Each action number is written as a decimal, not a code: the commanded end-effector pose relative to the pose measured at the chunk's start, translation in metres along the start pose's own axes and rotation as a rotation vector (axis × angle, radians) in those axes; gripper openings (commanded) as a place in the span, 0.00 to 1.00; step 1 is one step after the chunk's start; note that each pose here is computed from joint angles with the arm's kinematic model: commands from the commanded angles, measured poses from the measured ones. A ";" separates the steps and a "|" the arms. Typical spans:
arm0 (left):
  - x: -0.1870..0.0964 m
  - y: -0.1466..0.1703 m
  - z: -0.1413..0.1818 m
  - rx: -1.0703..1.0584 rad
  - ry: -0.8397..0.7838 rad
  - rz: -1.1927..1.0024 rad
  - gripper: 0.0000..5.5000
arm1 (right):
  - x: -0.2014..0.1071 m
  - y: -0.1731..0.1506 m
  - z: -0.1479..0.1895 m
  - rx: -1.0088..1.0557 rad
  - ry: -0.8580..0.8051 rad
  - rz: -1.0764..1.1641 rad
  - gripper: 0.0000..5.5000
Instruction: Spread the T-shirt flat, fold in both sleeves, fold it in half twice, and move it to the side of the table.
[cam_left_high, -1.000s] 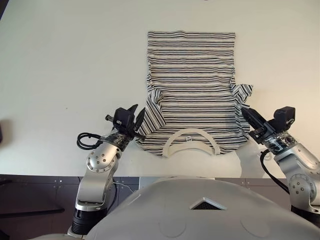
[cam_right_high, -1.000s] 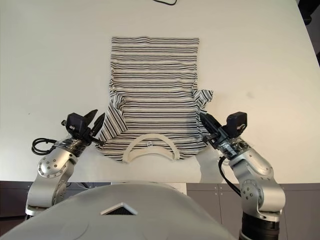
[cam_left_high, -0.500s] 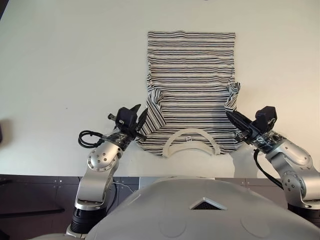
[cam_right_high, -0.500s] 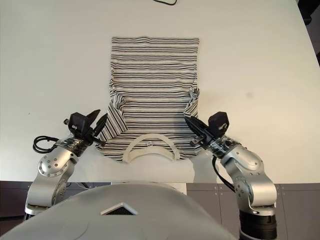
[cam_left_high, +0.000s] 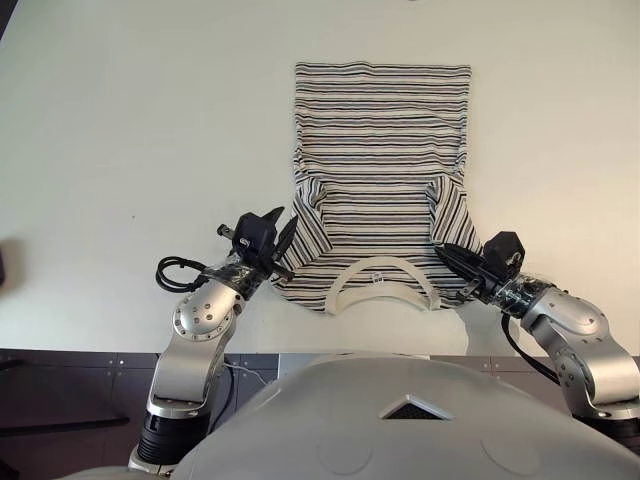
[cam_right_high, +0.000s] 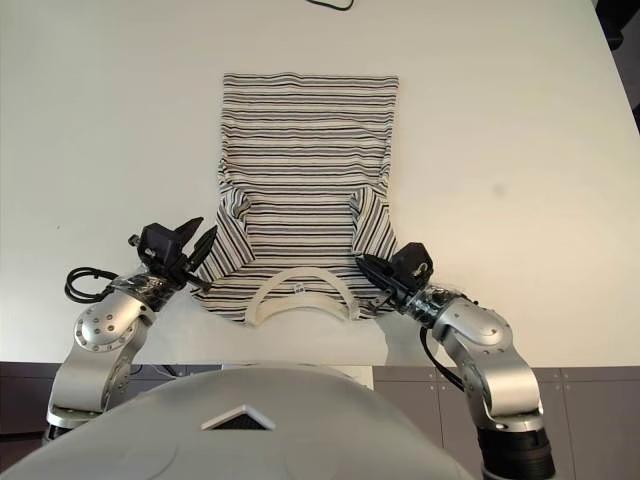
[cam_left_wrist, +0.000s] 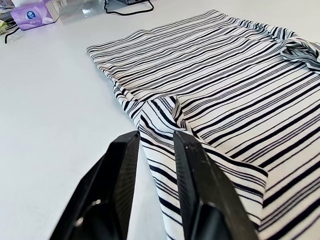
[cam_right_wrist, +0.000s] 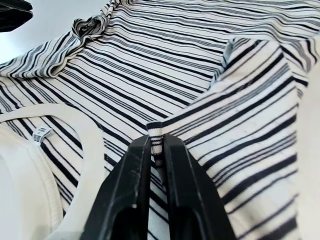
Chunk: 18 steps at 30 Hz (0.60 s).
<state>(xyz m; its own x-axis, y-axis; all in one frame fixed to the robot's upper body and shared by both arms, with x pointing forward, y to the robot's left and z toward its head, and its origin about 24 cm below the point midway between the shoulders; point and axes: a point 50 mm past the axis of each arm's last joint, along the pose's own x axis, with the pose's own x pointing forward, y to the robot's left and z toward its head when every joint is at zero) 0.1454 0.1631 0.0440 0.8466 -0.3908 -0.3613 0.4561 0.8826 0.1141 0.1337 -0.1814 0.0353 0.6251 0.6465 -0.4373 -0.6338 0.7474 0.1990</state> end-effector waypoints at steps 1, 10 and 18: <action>0.001 0.002 -0.002 0.022 0.022 -0.001 0.23 | -0.001 0.004 0.014 0.004 -0.047 0.101 0.16; 0.000 0.003 -0.005 0.034 0.027 0.019 0.23 | -0.019 -0.053 0.054 -0.009 -0.118 0.067 0.16; -0.003 0.019 -0.008 0.117 0.051 -0.009 0.23 | -0.023 -0.042 -0.021 -0.039 0.100 0.117 0.16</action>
<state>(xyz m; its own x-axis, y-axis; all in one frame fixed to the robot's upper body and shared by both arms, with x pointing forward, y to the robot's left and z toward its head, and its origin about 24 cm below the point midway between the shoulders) 0.1467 0.1777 0.0394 0.8319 -0.3816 -0.4030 0.4858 0.8517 0.1964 0.1449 -0.2242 0.0332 0.5253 0.7245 -0.4462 -0.7108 0.6619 0.2379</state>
